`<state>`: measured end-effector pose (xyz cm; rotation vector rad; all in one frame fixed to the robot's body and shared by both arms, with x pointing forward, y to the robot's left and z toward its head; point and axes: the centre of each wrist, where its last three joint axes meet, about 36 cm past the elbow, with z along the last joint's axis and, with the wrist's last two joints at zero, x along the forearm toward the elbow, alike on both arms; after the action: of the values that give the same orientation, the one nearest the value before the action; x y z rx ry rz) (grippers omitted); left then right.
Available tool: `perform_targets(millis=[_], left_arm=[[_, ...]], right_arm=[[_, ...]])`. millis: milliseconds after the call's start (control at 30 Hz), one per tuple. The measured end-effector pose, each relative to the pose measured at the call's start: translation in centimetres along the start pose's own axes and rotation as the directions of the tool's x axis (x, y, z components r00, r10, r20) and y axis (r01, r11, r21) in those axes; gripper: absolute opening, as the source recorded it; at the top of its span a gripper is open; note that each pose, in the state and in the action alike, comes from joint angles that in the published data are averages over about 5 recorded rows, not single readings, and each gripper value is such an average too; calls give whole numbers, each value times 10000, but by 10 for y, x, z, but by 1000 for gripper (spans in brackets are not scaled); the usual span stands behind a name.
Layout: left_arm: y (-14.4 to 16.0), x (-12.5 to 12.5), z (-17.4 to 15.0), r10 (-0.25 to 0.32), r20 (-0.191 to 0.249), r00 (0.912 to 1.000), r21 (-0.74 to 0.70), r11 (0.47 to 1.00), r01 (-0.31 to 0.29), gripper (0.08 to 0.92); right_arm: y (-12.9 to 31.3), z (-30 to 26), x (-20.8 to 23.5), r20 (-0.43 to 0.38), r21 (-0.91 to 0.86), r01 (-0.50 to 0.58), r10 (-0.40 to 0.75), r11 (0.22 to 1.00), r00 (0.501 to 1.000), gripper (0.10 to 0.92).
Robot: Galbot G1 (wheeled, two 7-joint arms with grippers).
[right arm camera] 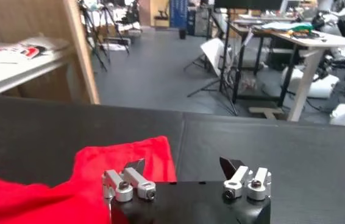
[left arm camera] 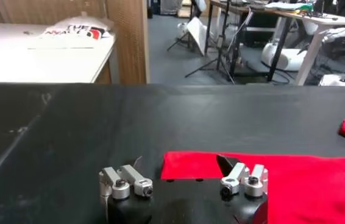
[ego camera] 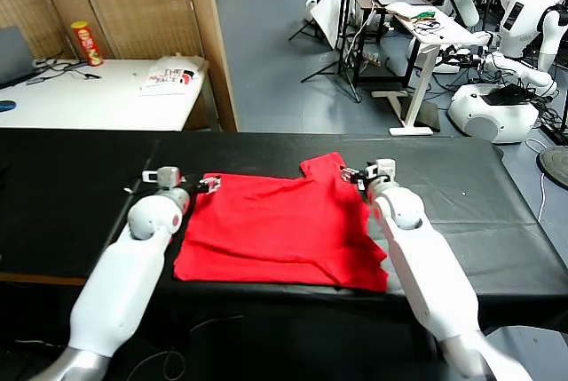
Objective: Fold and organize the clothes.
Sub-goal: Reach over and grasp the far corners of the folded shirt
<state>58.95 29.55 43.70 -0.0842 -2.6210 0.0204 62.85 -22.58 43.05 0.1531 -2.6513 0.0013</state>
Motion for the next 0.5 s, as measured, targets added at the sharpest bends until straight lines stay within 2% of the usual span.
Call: perform_targets(millis=[133, 233, 333, 500], left_arm=[[4, -7, -1, 38, -184, 9998, 7, 10000, -38, 798], [5, -11, 1, 153, -342, 9993, -63, 9999, -155, 766], [5, -14, 3, 211, -443, 9988, -130, 9997, -217, 644], [4, -17, 6, 233, -547, 9982, -230, 9994, -246, 361]], right_arm=[[1, 1, -7, -224, -144, 58, -61, 9999, 9997, 798], [2, 1, -10, -412, -309, 139, -152, 9994, 9990, 787], [3, 1, -13, -632, -519, 225, -257, 9984, 9977, 704], [5, 5, -14, -795, -613, 303, -351, 9977, 9962, 432]])
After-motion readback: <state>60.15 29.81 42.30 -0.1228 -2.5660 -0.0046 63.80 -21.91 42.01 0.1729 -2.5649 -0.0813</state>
